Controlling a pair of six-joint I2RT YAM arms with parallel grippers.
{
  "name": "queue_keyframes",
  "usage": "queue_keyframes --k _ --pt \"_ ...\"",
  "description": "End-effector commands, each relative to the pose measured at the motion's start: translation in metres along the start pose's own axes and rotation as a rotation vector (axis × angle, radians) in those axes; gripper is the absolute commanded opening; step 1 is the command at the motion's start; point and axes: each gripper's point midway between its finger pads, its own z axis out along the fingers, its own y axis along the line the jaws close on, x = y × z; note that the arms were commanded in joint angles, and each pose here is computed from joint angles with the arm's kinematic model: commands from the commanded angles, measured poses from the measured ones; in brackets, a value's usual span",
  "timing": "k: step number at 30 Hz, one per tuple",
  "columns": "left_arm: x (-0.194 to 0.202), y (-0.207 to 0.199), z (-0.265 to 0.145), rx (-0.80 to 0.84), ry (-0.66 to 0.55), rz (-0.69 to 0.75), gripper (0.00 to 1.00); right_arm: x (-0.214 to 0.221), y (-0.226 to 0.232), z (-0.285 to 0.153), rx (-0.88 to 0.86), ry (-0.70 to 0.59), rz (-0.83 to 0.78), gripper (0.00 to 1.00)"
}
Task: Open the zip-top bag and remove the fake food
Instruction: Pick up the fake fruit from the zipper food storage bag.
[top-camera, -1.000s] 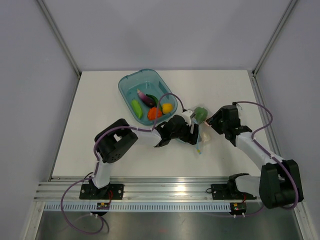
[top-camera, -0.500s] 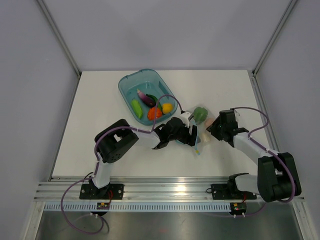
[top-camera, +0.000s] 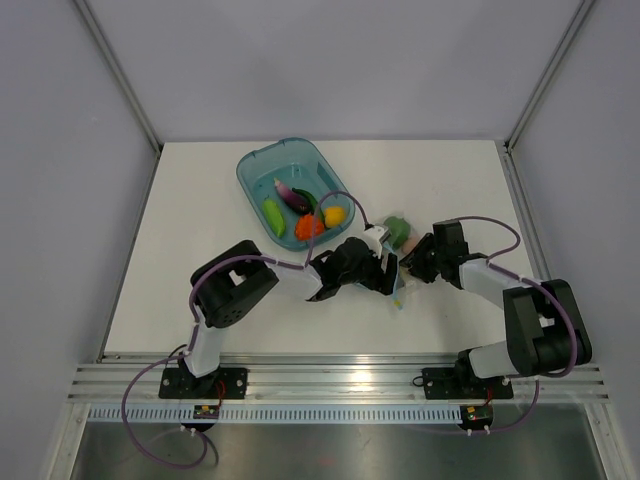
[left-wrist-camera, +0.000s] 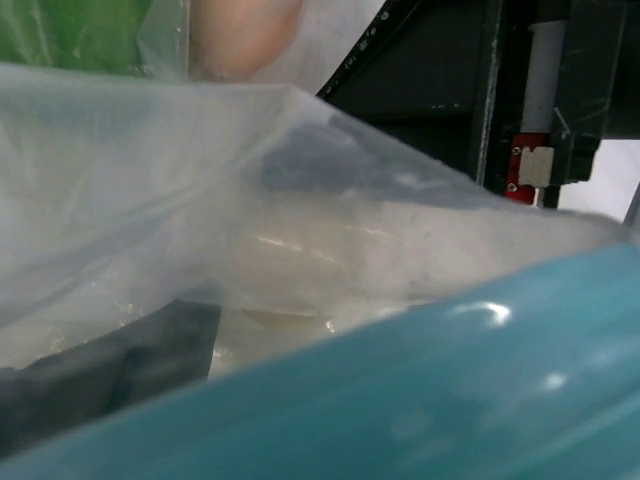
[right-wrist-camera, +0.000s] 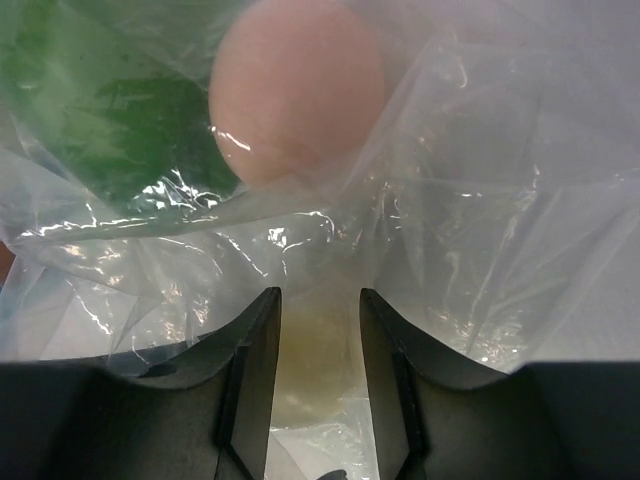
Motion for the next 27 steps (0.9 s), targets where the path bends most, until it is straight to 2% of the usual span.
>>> queue_keyframes --k 1,5,17,23,25,27 --pt "-0.026 -0.002 0.004 -0.03 -0.081 0.028 0.78 0.002 0.022 0.0 -0.086 0.025 -0.006 0.44" --pt "-0.03 0.002 0.0 -0.055 -0.109 0.025 0.81 -0.001 0.024 0.006 -0.096 0.021 -0.02 0.42" --pt "-0.028 0.007 0.006 -0.078 -0.093 0.065 0.8 0.01 0.036 0.01 -0.165 0.092 -0.061 0.32" --pt "-0.02 0.013 0.013 -0.112 -0.059 0.056 0.66 0.006 0.034 0.009 -0.153 0.071 -0.058 0.31" --pt "-0.018 0.013 0.013 -0.111 -0.058 0.052 0.65 0.003 0.034 0.008 -0.145 0.056 -0.058 0.29" --pt "-0.016 0.012 0.016 -0.108 -0.049 0.052 0.58 0.001 0.031 0.008 -0.129 0.039 -0.055 0.27"
